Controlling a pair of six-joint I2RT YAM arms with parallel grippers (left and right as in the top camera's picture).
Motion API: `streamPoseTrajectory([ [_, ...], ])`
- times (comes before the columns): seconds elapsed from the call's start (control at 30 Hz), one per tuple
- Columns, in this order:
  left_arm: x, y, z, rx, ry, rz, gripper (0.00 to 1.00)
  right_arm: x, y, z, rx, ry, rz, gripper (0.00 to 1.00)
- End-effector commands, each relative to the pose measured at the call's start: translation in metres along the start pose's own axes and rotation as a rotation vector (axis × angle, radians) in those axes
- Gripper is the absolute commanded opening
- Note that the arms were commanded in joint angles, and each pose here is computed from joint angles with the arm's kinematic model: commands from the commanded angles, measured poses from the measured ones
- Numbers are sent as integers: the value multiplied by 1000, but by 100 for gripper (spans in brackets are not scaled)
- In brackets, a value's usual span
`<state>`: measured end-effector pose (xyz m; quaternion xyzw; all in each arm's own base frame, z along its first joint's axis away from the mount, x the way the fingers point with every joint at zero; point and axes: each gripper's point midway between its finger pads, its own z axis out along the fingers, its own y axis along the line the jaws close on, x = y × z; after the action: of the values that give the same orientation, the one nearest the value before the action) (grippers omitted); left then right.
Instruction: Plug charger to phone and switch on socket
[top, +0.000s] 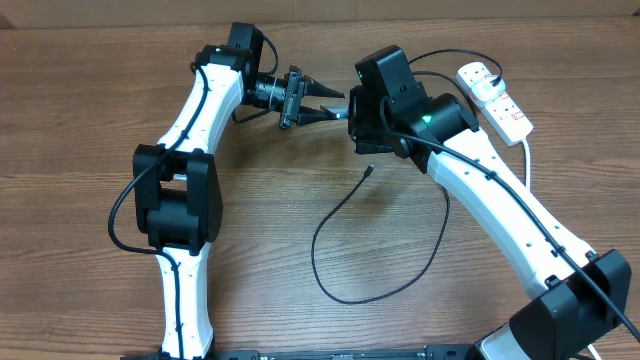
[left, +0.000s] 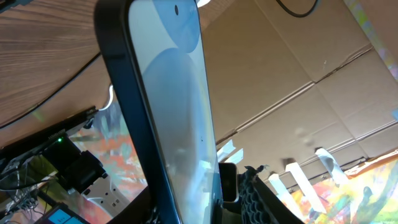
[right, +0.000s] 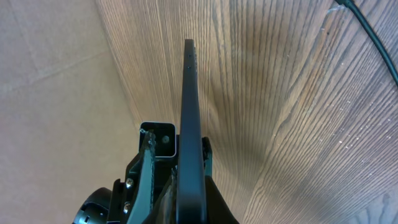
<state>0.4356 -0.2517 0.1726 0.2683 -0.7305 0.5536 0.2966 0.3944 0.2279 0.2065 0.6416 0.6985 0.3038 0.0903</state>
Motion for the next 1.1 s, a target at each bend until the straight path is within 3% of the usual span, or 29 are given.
streamPoseTrajectory([
  [0.0,6,-7,3,14,32,2,30,13,10,-8,-30,42,24,4],
  [0.53,6,-7,3,14,33,-14,30,33,10,-9,-43,102,-2,4],
  [1.07,6,-7,3,14,32,-13,27,18,15,-9,-76,14,0,4],
])
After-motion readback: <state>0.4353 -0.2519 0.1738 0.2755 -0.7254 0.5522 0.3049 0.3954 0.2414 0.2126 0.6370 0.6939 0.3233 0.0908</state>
